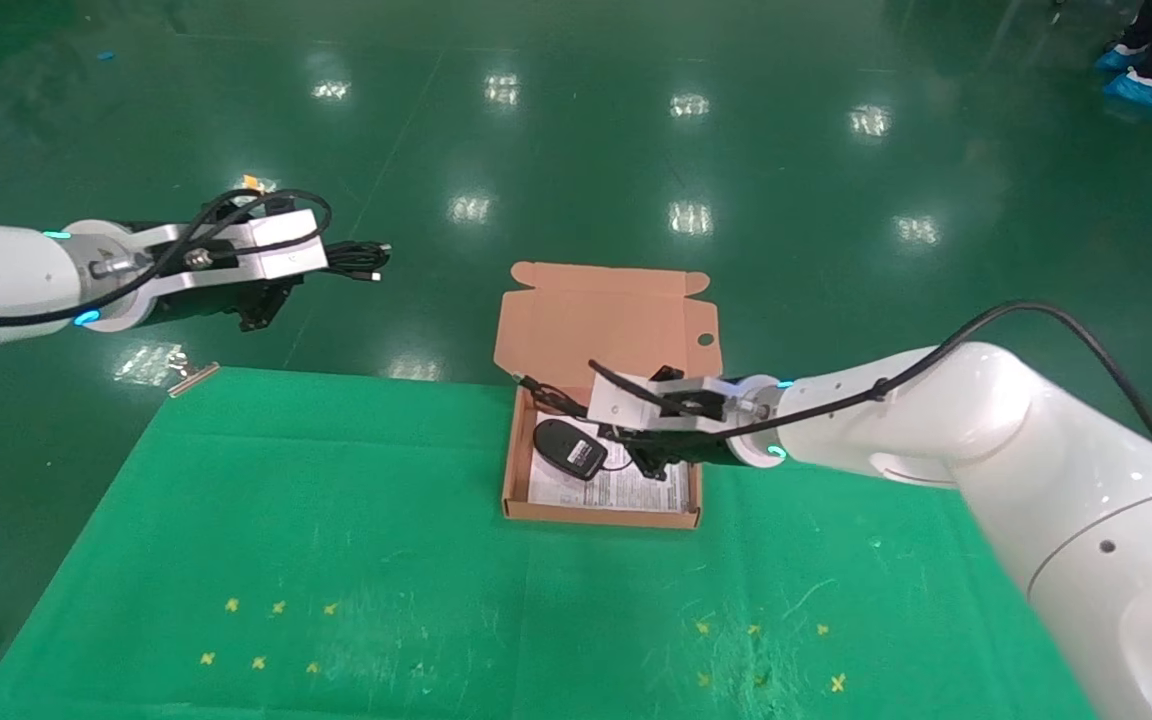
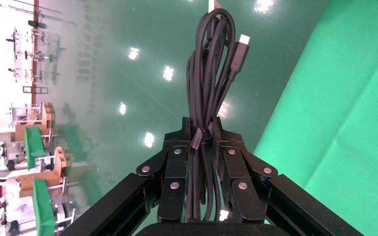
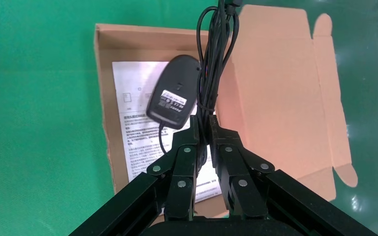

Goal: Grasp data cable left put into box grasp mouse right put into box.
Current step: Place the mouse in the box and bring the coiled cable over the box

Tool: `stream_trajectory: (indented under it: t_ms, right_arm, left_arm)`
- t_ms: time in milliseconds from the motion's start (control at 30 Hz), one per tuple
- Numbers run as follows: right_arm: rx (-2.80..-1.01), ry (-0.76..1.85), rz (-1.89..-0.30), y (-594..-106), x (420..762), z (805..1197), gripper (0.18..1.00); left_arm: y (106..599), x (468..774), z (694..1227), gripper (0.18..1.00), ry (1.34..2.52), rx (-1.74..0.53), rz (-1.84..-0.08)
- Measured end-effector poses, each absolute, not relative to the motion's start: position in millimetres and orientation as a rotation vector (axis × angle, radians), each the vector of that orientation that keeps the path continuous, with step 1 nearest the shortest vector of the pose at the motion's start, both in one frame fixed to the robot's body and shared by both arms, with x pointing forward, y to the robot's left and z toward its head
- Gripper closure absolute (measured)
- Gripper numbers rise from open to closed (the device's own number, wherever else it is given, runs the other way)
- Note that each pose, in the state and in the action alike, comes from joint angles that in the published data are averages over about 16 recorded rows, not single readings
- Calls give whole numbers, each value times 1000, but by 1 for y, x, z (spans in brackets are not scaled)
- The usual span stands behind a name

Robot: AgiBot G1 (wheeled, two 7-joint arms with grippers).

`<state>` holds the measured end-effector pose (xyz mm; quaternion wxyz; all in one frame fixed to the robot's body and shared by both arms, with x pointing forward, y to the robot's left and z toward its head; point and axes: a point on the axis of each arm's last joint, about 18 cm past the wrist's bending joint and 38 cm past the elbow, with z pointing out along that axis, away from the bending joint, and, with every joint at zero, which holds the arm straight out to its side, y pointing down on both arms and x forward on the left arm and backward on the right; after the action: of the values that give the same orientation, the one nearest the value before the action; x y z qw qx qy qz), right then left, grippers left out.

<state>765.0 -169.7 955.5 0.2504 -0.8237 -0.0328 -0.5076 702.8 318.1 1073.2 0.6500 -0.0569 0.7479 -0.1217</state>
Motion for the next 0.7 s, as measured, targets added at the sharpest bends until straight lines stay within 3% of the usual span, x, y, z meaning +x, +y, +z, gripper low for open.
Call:
stream_trajectory:
  t_ms: [700]
  right_arm:
    - [-2249, -36, -1399, -181, 767, 944, 929]
  left_arm:
    - [299, 710, 1055, 925, 1738, -96, -302]
